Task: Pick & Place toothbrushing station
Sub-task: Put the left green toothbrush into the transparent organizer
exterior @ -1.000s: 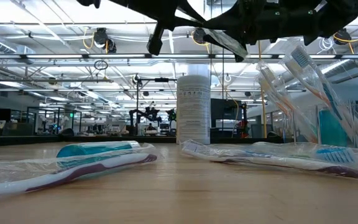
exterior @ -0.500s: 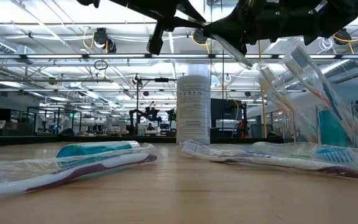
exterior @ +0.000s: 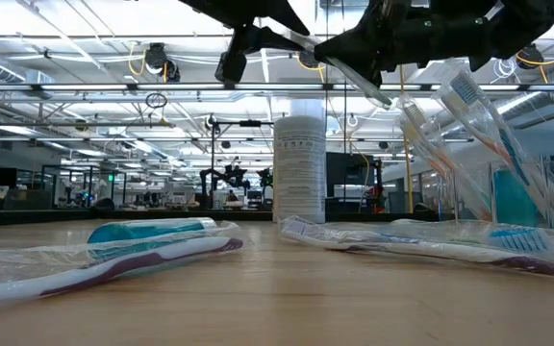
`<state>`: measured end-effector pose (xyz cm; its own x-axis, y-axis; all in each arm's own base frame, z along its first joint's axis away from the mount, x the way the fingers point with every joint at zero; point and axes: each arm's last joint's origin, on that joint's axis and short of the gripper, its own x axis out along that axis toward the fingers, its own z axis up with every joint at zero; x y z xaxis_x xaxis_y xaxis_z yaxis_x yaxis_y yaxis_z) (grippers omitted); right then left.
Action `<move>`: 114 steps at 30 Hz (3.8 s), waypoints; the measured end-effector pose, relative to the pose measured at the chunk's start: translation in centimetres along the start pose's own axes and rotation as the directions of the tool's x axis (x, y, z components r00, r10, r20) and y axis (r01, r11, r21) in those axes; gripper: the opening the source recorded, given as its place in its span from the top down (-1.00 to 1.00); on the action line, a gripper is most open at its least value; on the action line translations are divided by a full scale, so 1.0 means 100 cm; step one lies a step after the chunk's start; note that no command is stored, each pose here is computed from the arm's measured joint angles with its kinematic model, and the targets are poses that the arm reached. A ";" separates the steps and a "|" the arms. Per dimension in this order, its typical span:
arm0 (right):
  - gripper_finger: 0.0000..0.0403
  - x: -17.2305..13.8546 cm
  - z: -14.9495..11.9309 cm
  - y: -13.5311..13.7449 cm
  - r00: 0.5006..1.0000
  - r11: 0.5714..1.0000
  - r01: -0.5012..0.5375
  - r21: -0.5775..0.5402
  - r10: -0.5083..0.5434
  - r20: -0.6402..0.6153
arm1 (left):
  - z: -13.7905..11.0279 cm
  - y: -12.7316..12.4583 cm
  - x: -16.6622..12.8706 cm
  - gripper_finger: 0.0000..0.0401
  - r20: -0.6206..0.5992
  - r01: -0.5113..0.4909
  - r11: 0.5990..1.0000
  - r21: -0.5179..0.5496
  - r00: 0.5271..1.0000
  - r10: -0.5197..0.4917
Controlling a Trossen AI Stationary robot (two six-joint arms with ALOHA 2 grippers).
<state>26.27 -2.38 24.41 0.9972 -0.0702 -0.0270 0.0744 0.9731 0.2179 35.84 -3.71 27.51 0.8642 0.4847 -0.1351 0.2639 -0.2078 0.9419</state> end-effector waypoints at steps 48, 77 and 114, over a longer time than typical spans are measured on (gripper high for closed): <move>0.90 -0.144 -0.075 0.068 0.960 0.992 -0.061 -0.113 0.089 0.265 | -0.065 0.014 -0.072 0.15 0.279 0.334 0.186 -0.924 0.922 -0.268; 0.85 -0.137 -0.118 0.077 0.999 0.972 -0.025 -0.232 0.016 -0.038 | -0.068 0.013 -0.048 0.15 0.229 0.271 0.196 -0.942 0.950 -0.212; 0.00 -0.084 -0.030 0.110 0.981 0.923 0.074 -0.378 -0.136 -0.140 | -0.068 0.015 -0.047 0.15 0.229 0.267 0.213 -0.940 0.955 -0.190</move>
<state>18.71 9.53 24.06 0.9664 -0.1702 -0.1928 0.1380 0.9758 -0.1696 29.26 -0.57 31.64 0.8729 0.3081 -0.3784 -0.1151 0.8836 0.4539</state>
